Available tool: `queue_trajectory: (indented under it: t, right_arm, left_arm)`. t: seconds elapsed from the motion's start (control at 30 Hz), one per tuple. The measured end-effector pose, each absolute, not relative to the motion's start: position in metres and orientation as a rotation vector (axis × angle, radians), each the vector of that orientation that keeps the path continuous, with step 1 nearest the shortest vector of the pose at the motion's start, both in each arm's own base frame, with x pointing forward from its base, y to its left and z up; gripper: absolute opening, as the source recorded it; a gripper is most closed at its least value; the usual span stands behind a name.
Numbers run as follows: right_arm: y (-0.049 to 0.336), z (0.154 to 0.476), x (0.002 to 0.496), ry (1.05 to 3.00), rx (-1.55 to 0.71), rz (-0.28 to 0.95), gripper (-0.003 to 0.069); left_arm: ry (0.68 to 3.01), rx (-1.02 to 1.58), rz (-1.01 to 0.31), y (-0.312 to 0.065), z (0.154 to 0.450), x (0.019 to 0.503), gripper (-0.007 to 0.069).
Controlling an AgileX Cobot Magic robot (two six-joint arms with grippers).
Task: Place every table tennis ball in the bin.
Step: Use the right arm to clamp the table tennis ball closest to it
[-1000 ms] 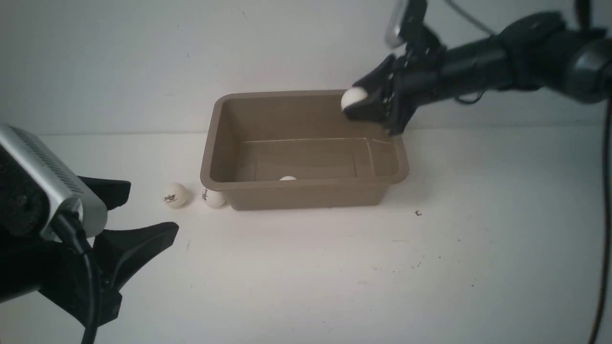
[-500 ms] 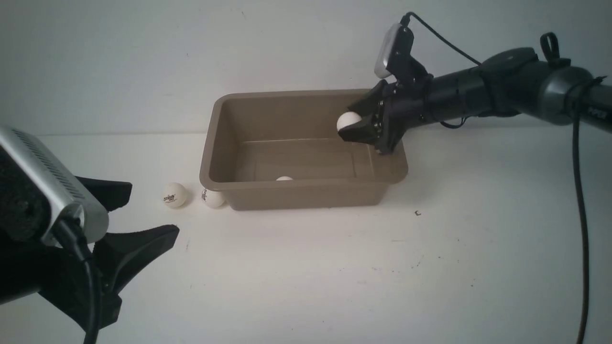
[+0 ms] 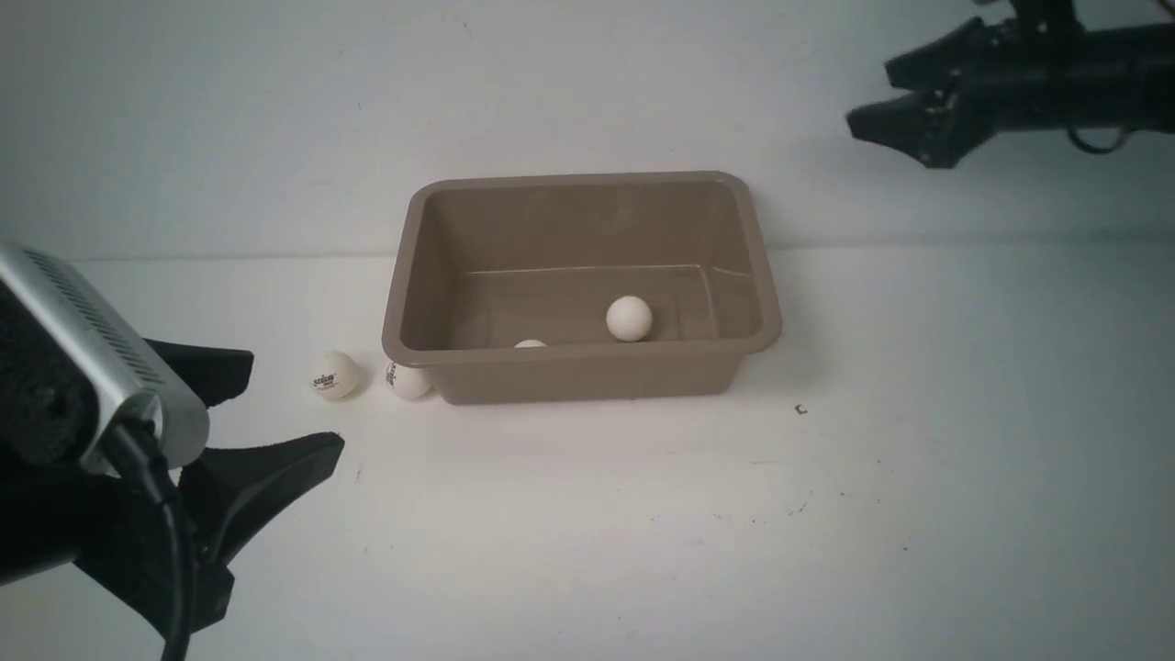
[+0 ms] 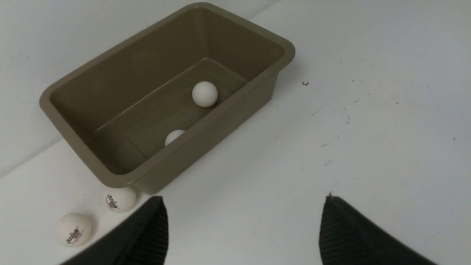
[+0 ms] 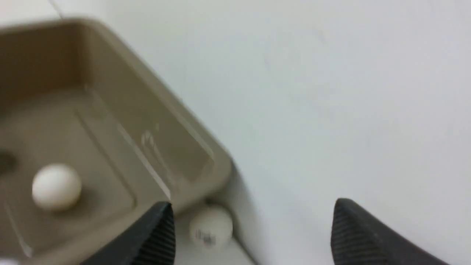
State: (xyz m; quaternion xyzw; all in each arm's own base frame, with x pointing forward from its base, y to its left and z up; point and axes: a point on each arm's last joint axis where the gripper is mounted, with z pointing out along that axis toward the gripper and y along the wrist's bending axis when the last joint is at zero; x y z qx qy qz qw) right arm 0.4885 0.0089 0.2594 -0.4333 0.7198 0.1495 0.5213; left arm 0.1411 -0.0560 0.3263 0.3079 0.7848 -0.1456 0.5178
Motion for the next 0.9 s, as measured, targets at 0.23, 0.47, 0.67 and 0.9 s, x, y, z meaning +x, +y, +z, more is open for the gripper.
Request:
queue_trajectory:
  t: [0.23,0.47,0.67,0.9]
  right_arm:
    - [0.004,0.209,0.495,1.811,-1.086,0.442,0.0498]
    - [0.022,0.152,0.504,1.848,-1.138,0.469,0.0497]
    - [0.06,0.126,0.512,1.881,-1.133,0.416,0.0497]
    - [0.09,0.121,0.52,1.906,-1.028,0.298,0.0497]
  left_arm:
    - [1.879,0.73,-0.341,-0.055,0.327,0.142,0.0499]
    - [1.876,0.737,-0.336,-0.055,0.327,0.142,0.0499]
    - [1.876,0.737,-0.336,-0.055,0.327,0.142,0.0499]
    - [1.873,0.742,-0.331,-0.055,0.327,0.142,0.0499]
